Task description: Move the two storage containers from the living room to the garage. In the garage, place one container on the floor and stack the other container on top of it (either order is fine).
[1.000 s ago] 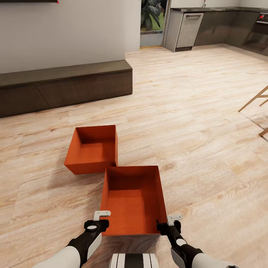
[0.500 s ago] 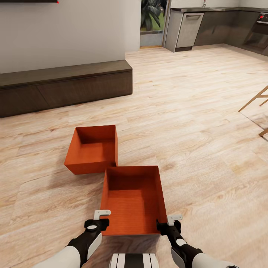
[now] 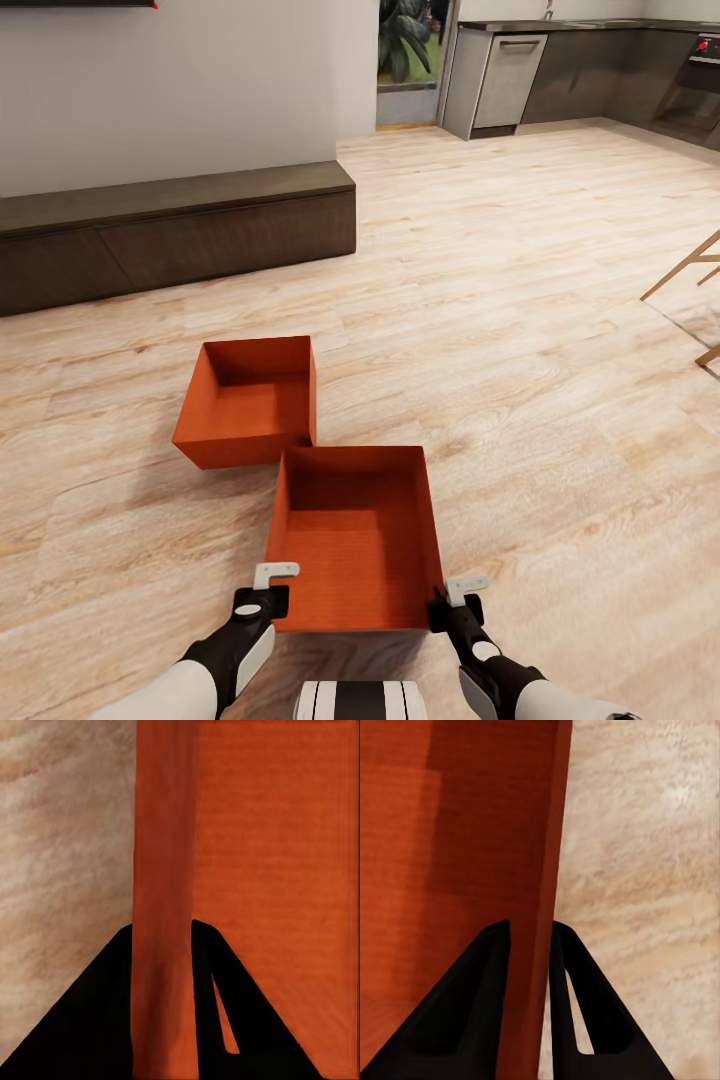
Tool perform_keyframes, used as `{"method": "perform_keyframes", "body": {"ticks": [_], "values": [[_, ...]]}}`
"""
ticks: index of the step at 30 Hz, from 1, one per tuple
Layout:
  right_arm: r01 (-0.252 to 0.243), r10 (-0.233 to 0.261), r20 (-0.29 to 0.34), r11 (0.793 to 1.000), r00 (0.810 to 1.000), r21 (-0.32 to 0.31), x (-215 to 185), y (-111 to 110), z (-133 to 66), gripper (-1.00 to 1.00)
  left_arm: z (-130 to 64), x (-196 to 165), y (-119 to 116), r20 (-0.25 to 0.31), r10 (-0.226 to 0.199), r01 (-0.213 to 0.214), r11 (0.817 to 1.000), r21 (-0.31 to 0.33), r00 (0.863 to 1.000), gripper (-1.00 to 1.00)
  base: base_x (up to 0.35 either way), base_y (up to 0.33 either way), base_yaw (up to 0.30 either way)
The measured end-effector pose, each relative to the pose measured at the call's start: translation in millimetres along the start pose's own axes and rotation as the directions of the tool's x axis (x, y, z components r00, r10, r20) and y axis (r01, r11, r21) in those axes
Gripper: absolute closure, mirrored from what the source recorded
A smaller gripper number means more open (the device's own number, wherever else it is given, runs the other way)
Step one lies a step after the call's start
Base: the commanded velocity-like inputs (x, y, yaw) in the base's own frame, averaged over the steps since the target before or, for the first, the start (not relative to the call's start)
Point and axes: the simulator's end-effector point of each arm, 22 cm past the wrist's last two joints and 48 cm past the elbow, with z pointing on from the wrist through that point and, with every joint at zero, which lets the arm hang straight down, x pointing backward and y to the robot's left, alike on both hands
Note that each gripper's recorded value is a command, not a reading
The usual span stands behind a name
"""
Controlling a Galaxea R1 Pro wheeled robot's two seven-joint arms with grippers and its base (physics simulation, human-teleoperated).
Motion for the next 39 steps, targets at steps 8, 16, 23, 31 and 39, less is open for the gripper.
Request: {"method": "perform_keyframes", "body": {"ticks": [8, 16, 23, 31, 39], "values": [[-0.008, 0.008, 0.0, 1.0, 1.0, 0.005, 0, -1, -0.1, 1.0, -0.5, -2, -2, 0.002, 0.002, -0.002, 1.0, 0.002, 1.0, 1.0, 0.0, 0.0, 0.0], [-0.03, 0.03, -0.001, 0.999, 1.0, 0.019, -3, -5, -3.2, 1.0, -5.4, -3, -6, 0.0, 0.0, 0.0, 1.0, 0.001, 1.0, 1.0, 0.0, 0.0, 0.0], [-0.029, 0.029, -0.001, 0.999, 1.0, 0.019, -14, -6, -14.2, 1.0, -18.3, -12, -4, 0.0, -0.003, 0.003, 1.0, 0.004, 1.0, 1.0, 0.0, 0.0, 0.0], [-0.029, 0.029, 0.0, 0.999, 1.0, 0.019, -27, -6, -26.8, 1.0, -33.3, -21, -3, 0.001, -0.004, 0.004, 1.0, 0.004, 1.0, 1.0, 0.0, 0.0, 0.0], [-0.029, 0.029, 0.0, 0.999, 1.0, 0.02, -38, -7, -39.5, 1.0, -48.1, -30, -1, 0.001, -0.005, 0.005, 1.0, 0.003, 1.0, 1.0, 0.0, 0.0, 0.0]]}}
